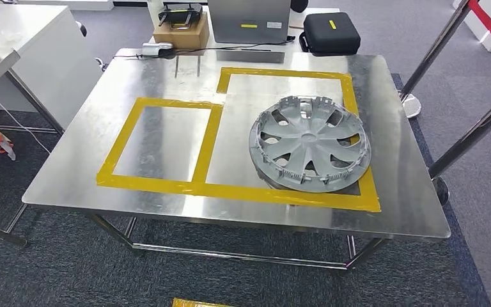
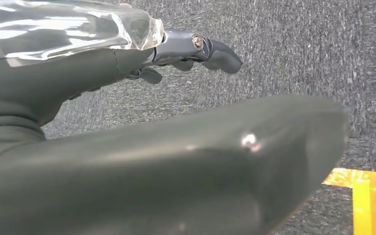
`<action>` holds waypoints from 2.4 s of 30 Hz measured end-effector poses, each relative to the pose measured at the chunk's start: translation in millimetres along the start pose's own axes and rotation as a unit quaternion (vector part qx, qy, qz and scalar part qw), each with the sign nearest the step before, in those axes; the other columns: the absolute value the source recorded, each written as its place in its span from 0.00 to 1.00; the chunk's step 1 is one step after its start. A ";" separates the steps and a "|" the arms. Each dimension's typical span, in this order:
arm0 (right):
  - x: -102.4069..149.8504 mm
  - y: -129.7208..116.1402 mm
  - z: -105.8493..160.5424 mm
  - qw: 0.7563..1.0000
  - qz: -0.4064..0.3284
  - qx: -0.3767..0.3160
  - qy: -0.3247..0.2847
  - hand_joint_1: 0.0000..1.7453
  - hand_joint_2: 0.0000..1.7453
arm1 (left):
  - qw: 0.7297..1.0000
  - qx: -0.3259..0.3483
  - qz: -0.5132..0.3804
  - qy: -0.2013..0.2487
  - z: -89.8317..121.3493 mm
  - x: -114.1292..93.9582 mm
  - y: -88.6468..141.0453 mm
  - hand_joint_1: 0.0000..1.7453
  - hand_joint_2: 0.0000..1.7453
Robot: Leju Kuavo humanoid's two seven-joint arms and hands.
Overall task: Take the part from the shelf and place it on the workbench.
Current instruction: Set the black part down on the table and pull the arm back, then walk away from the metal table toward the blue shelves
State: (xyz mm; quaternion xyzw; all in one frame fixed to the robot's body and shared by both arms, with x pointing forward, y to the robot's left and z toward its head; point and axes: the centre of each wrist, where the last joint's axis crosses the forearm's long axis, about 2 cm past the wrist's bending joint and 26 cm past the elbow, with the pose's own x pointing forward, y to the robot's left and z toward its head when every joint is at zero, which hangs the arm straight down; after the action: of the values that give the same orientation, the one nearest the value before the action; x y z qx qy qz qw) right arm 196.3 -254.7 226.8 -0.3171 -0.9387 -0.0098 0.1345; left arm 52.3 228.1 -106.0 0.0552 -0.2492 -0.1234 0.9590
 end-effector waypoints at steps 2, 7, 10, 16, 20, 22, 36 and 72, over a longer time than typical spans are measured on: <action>-0.7 1.7 -0.3 1.000 -0.003 -0.001 0.001 0.00 0.00 | 1.000 0.000 0.001 0.002 -0.1 0.1 0.3 0.00 0.00; -2.1 4.6 0.7 1.000 -0.009 0.001 0.005 0.00 0.00 | 1.000 0.001 0.003 0.005 -0.4 0.4 1.0 0.00 0.00; -2.8 5.8 0.7 1.000 -0.011 0.001 0.005 0.00 0.00 | 1.000 0.001 0.001 0.002 -1.5 3.0 1.4 0.00 0.00; -4.3 5.5 4.0 1.000 -0.015 0.005 0.013 0.00 0.00 | 1.000 -0.002 -0.003 0.000 -1.5 3.8 0.8 0.00 0.00; -6.1 5.3 6.7 1.000 -0.018 0.008 0.020 0.00 0.00 | 1.000 -0.003 -0.004 -0.001 -1.4 3.7 0.5 0.00 0.00; -7.1 5.3 7.3 1.000 -0.019 0.009 0.021 0.00 0.00 | 1.000 -0.004 -0.004 -0.002 -1.5 3.9 0.4 0.00 0.00; -9.4 6.2 8.1 0.999 -0.019 0.011 0.023 0.00 0.00 | 1.000 -0.008 -0.003 -0.002 -1.2 4.5 -1.3 0.00 0.00; -20.5 8.7 15.1 0.997 -0.049 0.030 0.056 0.00 0.00 | 1.000 -0.017 -0.017 -0.001 -2.6 9.3 -2.3 0.00 0.00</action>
State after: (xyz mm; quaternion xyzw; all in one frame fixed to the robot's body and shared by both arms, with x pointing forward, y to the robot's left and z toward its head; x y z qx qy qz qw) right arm 213.5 -258.3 206.3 -0.2657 -0.9440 -0.0063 0.1956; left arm 60.9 223.5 -104.3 0.0431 -0.2468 -0.1443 0.9573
